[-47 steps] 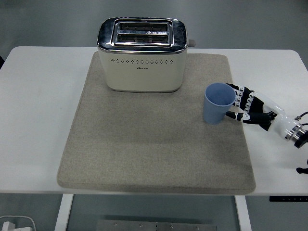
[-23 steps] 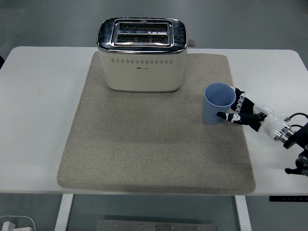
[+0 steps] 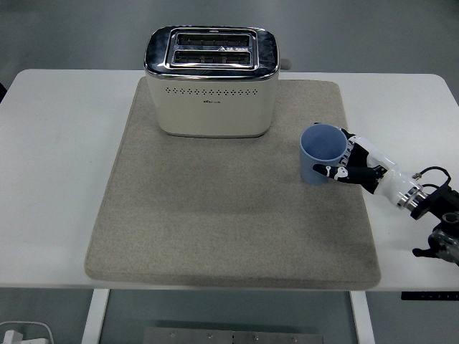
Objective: Put the water cup in front of the bread machine
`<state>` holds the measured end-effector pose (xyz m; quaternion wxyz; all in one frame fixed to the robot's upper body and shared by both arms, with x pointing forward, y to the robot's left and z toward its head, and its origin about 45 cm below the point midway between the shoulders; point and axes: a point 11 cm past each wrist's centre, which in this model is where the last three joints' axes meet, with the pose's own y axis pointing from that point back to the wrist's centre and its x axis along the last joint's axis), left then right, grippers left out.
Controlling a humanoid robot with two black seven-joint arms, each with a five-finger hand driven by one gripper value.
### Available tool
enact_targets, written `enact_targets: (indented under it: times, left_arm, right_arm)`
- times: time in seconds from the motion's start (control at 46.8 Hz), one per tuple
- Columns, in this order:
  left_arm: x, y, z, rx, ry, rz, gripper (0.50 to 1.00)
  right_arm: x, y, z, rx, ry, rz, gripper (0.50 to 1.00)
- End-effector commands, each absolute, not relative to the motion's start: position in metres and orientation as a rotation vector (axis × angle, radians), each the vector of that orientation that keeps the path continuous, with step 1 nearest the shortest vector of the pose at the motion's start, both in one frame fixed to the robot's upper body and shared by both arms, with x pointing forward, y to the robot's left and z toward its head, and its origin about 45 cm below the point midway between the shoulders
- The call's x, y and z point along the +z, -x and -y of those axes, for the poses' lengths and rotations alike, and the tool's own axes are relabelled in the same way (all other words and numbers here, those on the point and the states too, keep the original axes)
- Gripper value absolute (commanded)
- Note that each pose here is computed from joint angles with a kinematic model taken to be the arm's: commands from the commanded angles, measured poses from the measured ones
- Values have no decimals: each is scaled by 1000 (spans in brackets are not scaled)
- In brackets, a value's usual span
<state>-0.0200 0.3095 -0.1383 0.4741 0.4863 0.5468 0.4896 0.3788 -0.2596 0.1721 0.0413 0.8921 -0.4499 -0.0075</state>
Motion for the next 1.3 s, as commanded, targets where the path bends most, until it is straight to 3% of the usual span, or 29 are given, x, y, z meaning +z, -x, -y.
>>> enact_targets:
  times: [0.0, 0.299, 0.427, 0.791, 0.919, 1.282]
  left_arm:
    - [-138, 20, -310, 1199, -1191, -1337, 1000]
    - [-138, 21, -310, 1198, -1191, -1339, 1000]
    - [-138, 21, -310, 1199, -1192, -1338, 1000]
    - [-138, 21, -311, 1200, -1193, -1338, 1000]
    - [-138, 21, -311, 1200, -1193, -1338, 1000]
    - [-138, 20, -307, 1191, -1188, -1338, 1000]
  right_arm:
    - [172, -379, 259, -22, -2730, 1382, 926]
    - [172, -381, 255, -12, -2732, 1406, 919]
    - [171, -382, 256, -5, -2733, 1422, 895]
    - [172, -381, 255, 5, -2750, 1420, 687]
    - [173, -380, 254, 25, -2759, 1414, 642]
    - [179, -373, 228, 15, -2839, 1376, 662]
